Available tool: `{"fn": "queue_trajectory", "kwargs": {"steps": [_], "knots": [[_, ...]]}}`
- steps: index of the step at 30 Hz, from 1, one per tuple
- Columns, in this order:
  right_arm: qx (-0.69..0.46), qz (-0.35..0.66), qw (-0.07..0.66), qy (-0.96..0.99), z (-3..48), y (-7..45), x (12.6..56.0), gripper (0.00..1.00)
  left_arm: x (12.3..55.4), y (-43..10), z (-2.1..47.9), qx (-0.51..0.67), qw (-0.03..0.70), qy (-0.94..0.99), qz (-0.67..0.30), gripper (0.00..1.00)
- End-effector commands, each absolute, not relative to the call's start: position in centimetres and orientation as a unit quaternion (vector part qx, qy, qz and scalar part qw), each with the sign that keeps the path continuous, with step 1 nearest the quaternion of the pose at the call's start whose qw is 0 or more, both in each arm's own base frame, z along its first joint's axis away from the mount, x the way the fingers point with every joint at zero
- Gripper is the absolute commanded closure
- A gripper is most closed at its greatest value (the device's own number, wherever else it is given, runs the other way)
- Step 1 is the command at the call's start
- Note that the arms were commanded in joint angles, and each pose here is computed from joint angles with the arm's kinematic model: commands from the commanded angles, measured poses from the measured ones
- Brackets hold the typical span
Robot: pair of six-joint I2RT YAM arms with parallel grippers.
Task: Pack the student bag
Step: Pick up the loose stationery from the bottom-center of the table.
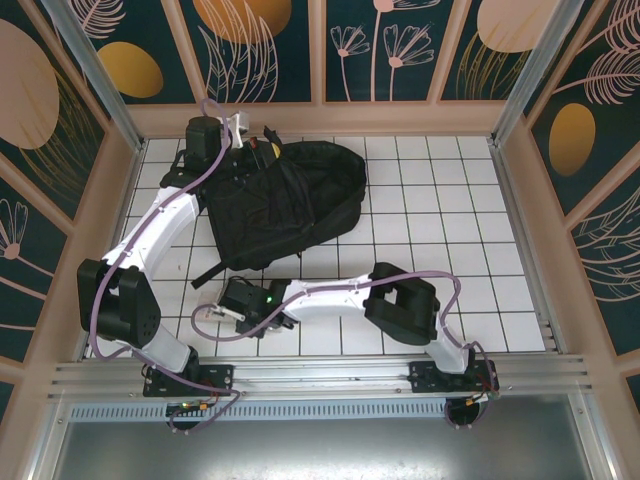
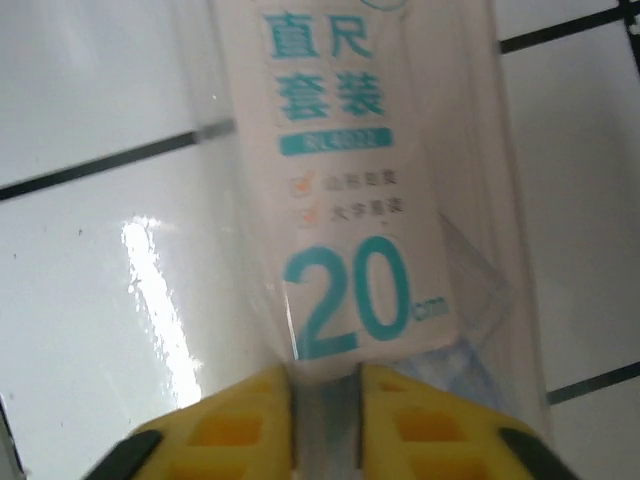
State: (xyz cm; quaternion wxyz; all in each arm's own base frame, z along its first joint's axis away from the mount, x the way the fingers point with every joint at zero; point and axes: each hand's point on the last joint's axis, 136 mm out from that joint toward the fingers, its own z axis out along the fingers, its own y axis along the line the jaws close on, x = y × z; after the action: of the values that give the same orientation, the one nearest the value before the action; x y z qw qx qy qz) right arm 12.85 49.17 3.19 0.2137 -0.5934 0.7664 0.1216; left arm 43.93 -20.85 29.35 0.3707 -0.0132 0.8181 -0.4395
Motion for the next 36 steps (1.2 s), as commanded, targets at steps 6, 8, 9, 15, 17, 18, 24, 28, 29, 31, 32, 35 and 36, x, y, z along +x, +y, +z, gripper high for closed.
{"fn": "queue_trajectory", "kwargs": {"steps": [6, 8, 9, 15, 17, 18, 24, 28, 29, 31, 32, 35, 36], "knots": [[-0.558, 0.088, 0.19, 0.803, 2.8, 45.0, 14.9, 1.0, 43.5, -20.9, 34.8, 0.013, 0.417, 0.782, -0.464, 1.0], [-0.551, 0.084, 0.191, 0.808, 3.0, 44.3, 14.9, 1.0, 43.5, -20.9, 34.9, 0.013, 0.416, 0.781, -0.466, 1.0], [-0.548, 0.081, 0.19, 0.81, 3.0, 43.8, 14.8, 1.0, 43.5, -20.9, 34.9, 0.013, 0.416, 0.781, -0.466, 1.0], [-0.518, 0.082, 0.198, 0.828, 4.1, 41.0, 14.4, 1.0, 43.5, -20.9, 35.2, 0.011, 0.418, 0.78, -0.466, 1.0], [-0.504, 0.089, 0.206, 0.834, 5.4, 40.2, 14.2, 1.0, 43.6, -20.9, 35.3, 0.011, 0.419, 0.78, -0.466, 1.0], [-0.497, 0.094, 0.212, 0.837, 6.1, 39.8, 14.0, 1.0, 43.6, -20.9, 35.4, 0.011, 0.419, 0.779, -0.466, 1.0], [-0.449, 0.128, 0.24, 0.851, 9.8, 37.4, 13.7, 1.0, 43.8, -20.9, 35.7, 0.009, 0.418, 0.778, -0.47, 1.0], [-0.417, 0.156, 0.251, 0.859, 11.2, 36.2, 13.9, 1.0, 43.8, -20.9, 35.8, 0.008, 0.419, 0.777, -0.47, 1.0], [-0.409, 0.163, 0.254, 0.861, 11.5, 35.9, 14.1, 1.0, 43.8, -20.9, 35.7, 0.007, 0.419, 0.777, -0.469, 1.0], [-0.393, 0.179, 0.26, 0.864, 12.3, 35.4, 14.4, 1.0, 43.8, -20.9, 35.8, 0.008, 0.42, 0.777, -0.468, 1.0], [-0.385, 0.186, 0.264, 0.865, 12.9, 35.1, 14.6, 1.0, 43.8, -20.8, 35.7, 0.008, 0.42, 0.779, -0.466, 1.0], [-0.355, 0.211, 0.285, 0.865, 15.4, 33.7, 15.3, 1.0, 43.8, -20.7, 35.7, 0.009, 0.421, 0.782, -0.459, 1.0], [-0.341, 0.219, 0.294, 0.866, 16.3, 33.0, 15.7, 1.0, 43.8, -20.6, 35.7, 0.009, 0.422, 0.784, -0.456, 1.0]]}}
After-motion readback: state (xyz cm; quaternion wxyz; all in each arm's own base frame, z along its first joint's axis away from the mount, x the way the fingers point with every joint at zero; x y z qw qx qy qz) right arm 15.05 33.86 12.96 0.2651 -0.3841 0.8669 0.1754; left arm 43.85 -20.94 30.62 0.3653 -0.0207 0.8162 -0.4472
